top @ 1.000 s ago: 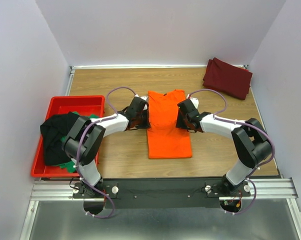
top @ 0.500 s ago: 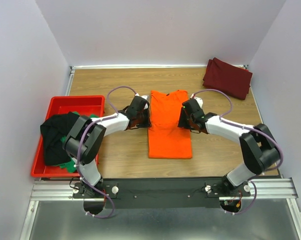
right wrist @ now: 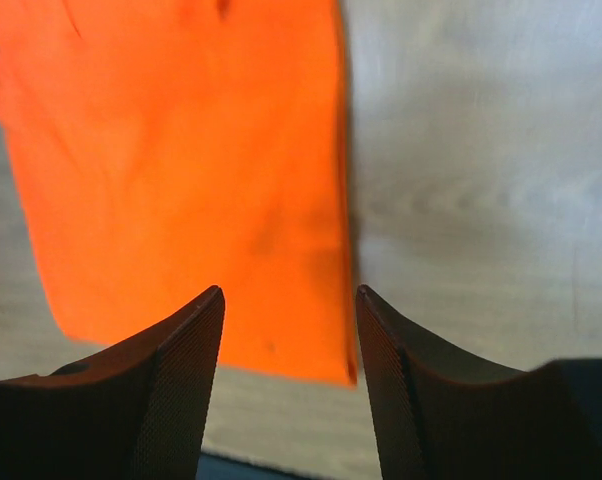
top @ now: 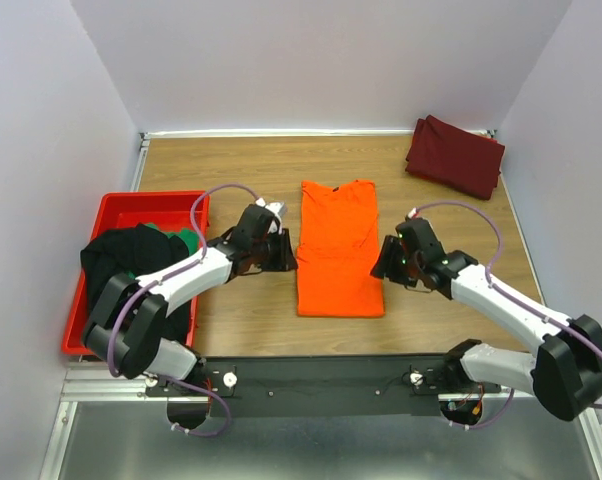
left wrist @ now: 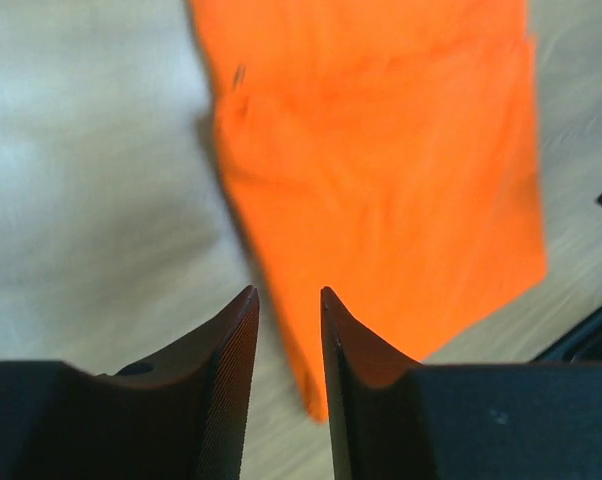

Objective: Fold and stack the t-shirts
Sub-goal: Fold the tshirt

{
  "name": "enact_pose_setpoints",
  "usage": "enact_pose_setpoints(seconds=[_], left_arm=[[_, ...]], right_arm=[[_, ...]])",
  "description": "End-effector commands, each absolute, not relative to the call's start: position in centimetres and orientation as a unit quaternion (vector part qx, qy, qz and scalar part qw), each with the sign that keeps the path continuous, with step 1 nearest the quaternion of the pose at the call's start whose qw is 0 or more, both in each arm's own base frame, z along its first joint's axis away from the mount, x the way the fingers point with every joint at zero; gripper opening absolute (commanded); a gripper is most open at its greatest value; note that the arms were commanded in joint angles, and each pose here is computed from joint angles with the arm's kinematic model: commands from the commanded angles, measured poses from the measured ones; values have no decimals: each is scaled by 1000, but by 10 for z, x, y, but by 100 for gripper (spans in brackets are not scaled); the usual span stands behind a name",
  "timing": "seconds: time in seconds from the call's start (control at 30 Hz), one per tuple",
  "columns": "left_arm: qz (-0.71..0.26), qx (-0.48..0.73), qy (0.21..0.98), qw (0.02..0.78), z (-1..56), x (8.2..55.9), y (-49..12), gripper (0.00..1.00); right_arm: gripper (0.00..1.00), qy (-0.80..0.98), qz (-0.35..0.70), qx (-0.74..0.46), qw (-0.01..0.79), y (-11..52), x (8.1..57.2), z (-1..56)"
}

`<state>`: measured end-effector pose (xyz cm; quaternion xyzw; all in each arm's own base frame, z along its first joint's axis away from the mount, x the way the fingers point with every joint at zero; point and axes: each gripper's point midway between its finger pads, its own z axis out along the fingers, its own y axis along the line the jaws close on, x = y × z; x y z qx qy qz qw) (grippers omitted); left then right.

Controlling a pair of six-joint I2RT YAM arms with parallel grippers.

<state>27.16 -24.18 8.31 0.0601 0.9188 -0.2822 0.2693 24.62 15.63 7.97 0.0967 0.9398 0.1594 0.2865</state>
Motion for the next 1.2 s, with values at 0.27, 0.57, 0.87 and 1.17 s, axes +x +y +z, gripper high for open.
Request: enact_pose_setpoints(seconds=[0.27,0.57,0.87,1.17], left_arm=[[-325,83,931,143,51,187,-233,45],[-357,94,918,142,58,176,-247,45],[-358,98,920,126,48,165,-253,45],[-359,97,920,122,39,165,-261,45]], right_arm=[[55,962,213,131,106,161,151,31],[54,963,203,142,106,158,151,26],[52,961,197,162,106,154,149,20],[51,958,193,177,120,153,156,15]])
